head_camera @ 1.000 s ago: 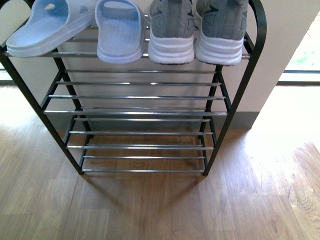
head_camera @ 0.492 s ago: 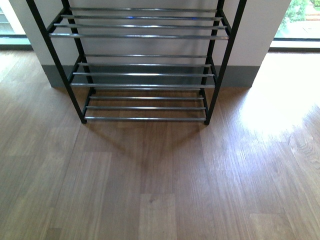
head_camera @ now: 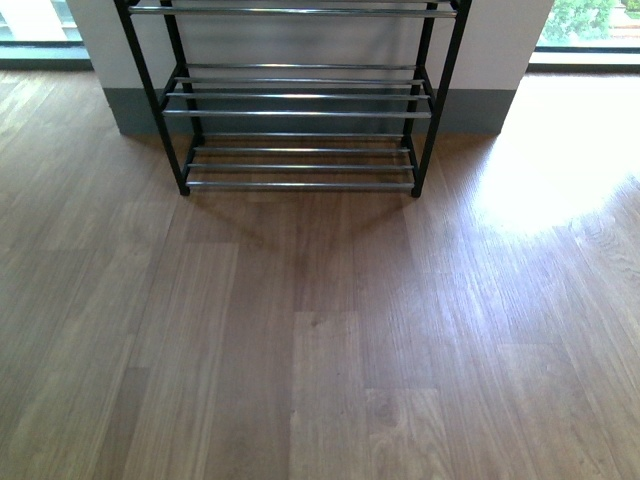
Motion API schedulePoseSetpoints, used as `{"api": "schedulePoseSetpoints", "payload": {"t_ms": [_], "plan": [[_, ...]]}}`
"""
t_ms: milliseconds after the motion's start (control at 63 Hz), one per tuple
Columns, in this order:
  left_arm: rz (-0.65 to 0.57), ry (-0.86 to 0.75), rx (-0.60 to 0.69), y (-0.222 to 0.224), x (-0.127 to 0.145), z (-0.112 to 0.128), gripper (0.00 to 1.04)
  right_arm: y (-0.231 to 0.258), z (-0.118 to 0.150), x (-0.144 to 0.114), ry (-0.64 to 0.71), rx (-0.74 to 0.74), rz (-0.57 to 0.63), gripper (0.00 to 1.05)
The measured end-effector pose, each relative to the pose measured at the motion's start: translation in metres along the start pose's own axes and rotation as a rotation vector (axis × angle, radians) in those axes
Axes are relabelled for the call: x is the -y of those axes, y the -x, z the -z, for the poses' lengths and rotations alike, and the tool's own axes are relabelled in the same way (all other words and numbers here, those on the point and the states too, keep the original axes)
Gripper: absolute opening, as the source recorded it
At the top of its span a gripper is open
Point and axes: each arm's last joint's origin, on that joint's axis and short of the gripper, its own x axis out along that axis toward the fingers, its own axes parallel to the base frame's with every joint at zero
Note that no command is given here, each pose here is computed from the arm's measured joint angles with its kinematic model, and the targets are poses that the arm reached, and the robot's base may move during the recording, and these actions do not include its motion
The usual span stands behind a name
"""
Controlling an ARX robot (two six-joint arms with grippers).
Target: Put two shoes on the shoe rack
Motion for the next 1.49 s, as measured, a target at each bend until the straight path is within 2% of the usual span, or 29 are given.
{"api": "schedulePoseSetpoints", "payload": {"t_ms": [1493], "plan": [[-0.001,0.000,0.000,0.0000,0.0000,0.0000,0.95,0.0000,0.0000,-0.0001,0.000,0.000,-0.004,0.96]]}}
